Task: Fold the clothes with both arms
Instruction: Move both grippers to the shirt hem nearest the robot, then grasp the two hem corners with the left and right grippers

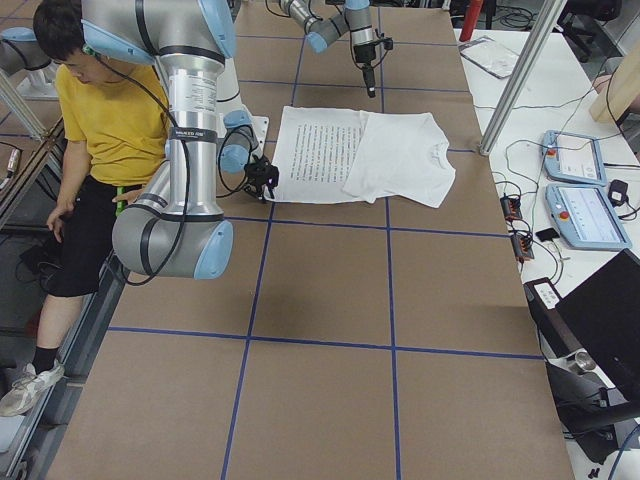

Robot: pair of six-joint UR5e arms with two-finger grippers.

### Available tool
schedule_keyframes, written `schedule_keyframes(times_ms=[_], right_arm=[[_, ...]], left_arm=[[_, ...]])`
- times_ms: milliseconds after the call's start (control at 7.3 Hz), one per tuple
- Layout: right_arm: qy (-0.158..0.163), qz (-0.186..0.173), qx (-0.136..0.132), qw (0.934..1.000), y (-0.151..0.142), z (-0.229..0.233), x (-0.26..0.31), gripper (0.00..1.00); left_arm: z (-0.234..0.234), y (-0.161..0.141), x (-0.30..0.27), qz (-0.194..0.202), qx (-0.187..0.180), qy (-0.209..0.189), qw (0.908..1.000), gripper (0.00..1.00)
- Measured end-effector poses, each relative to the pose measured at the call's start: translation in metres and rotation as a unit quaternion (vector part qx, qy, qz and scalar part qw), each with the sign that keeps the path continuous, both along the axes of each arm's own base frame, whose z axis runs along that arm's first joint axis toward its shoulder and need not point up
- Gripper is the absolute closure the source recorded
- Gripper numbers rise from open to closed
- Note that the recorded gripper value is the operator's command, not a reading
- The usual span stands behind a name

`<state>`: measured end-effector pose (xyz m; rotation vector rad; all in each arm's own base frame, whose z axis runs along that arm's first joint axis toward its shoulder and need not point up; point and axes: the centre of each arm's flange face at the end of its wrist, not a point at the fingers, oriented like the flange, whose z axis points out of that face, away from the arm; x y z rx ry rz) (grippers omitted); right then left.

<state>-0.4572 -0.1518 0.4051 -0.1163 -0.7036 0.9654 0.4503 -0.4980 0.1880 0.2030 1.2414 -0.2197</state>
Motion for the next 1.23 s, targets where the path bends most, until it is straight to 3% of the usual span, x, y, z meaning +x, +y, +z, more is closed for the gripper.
schedule_keyframes(times_ms=[274, 411, 822, 1233], right_arm=[[-0.004, 0.000, -0.002, 1.0000, 0.001, -0.004, 0.002, 1.00], [-0.009, 0.000, -0.002, 1.0000, 0.000, -0.009, 0.004, 1.00], [-0.015, -0.004, -0.001, 0.9999, -0.001, -0.015, 0.016, 1.00], [-0.016, -0.005, -0.002, 0.9999, -0.001, -0.017, 0.018, 1.00]], left_arm=[[0.007, 0.003, -0.004, -0.004, -0.012, 0.000, 0.9999, 0.36], [0.028, 0.019, -0.018, -0.009, -0.033, 0.000, 0.9994, 0.36], [0.062, 0.105, -0.017, -0.009, -0.105, -0.004, 0.9944, 0.36], [0.073, 0.209, 0.038, -0.016, -0.157, -0.079, 0.9843, 0.37]])
